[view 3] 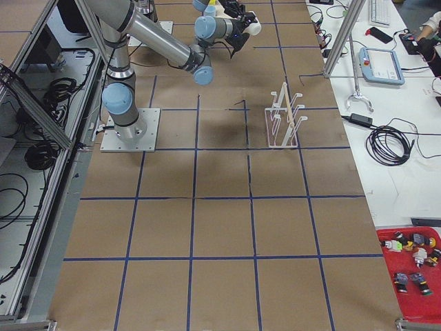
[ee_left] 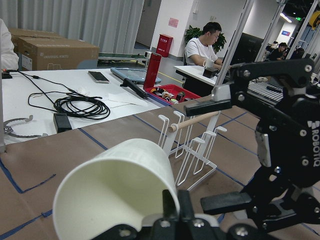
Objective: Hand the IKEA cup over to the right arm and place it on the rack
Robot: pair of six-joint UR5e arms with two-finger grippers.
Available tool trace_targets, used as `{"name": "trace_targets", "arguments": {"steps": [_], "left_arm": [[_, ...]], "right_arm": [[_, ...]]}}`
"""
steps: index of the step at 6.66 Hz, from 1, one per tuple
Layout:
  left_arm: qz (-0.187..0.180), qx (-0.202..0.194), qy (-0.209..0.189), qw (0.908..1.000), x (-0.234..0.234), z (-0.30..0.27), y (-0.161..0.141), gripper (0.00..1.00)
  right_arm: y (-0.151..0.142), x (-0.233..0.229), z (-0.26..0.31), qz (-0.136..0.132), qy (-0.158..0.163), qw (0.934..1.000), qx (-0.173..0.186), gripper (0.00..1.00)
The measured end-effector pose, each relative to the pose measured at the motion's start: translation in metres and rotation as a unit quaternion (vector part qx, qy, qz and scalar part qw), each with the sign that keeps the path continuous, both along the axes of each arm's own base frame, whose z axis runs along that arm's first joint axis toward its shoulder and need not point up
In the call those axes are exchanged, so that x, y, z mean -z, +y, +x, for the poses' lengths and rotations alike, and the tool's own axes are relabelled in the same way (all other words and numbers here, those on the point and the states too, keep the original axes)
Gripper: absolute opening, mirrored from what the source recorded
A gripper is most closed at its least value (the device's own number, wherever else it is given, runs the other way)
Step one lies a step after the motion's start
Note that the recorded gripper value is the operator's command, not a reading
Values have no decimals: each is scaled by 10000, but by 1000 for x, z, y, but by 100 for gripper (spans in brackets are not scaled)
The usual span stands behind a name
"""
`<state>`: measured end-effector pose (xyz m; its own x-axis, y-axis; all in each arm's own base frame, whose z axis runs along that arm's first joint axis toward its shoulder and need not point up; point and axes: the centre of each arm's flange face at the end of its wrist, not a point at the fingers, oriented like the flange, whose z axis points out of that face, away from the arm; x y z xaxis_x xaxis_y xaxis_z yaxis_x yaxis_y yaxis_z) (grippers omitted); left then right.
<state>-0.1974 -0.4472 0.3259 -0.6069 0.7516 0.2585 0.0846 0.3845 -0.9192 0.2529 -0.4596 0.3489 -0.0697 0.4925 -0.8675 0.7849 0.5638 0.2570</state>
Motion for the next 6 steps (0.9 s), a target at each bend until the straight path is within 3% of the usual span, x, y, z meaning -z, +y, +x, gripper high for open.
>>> {"name": "trace_targets", "arguments": {"steps": [6], "left_arm": [[1, -15, -3, 10000, 0, 1, -1, 0]], "right_arm": [[-35, 14, 33, 41, 3, 9998, -217, 99]]}}
